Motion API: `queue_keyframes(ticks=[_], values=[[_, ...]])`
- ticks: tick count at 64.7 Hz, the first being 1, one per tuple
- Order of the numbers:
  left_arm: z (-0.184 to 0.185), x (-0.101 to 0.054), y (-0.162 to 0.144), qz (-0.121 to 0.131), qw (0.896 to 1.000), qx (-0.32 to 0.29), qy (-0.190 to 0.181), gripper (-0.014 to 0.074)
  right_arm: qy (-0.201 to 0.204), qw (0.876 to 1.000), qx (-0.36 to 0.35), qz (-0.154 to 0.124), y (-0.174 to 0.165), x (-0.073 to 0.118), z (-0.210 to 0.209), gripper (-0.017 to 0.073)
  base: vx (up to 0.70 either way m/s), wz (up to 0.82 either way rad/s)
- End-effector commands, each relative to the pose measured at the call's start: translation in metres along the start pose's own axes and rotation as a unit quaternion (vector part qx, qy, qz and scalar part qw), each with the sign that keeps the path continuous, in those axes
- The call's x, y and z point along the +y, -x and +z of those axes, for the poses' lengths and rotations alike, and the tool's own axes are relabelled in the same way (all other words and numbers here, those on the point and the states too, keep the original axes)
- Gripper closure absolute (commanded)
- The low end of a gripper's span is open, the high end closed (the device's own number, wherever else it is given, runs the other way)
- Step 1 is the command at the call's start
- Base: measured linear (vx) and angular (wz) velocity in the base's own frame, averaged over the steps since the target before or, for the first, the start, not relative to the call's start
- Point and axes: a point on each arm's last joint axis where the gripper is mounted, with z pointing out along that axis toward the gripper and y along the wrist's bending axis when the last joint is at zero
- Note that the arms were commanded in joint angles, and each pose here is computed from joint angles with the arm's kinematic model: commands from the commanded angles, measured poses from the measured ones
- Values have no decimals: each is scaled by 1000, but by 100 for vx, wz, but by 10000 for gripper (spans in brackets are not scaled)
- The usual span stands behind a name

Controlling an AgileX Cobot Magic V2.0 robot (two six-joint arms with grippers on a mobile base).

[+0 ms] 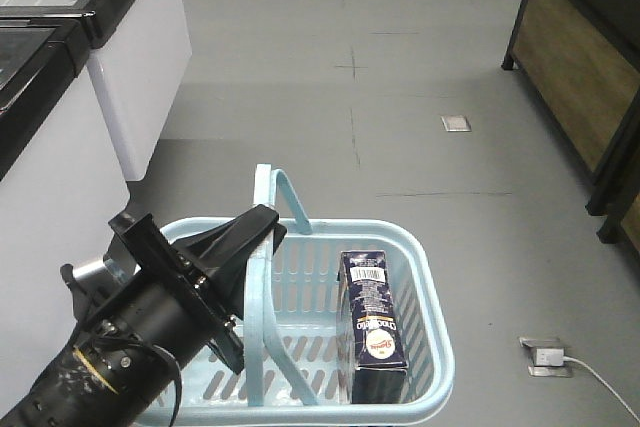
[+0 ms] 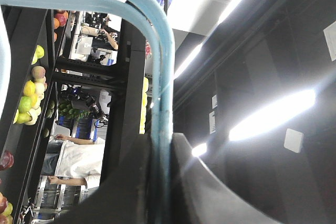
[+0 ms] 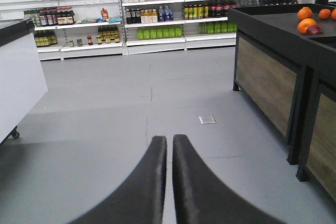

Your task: Left arm holds basket, right arm returns cookies

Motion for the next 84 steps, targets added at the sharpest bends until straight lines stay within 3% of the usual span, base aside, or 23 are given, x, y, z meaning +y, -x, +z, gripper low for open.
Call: queue_keyframes(ticks=[1,84], values=[[-3,-41,-11,-11,985,36,-169,596,-1,999,-35,-6,2,0,0,562,0,0],[-3,-41,-11,-11,985,36,-169,596,-1,999,-35,-6,2,0,0,562,0,0]])
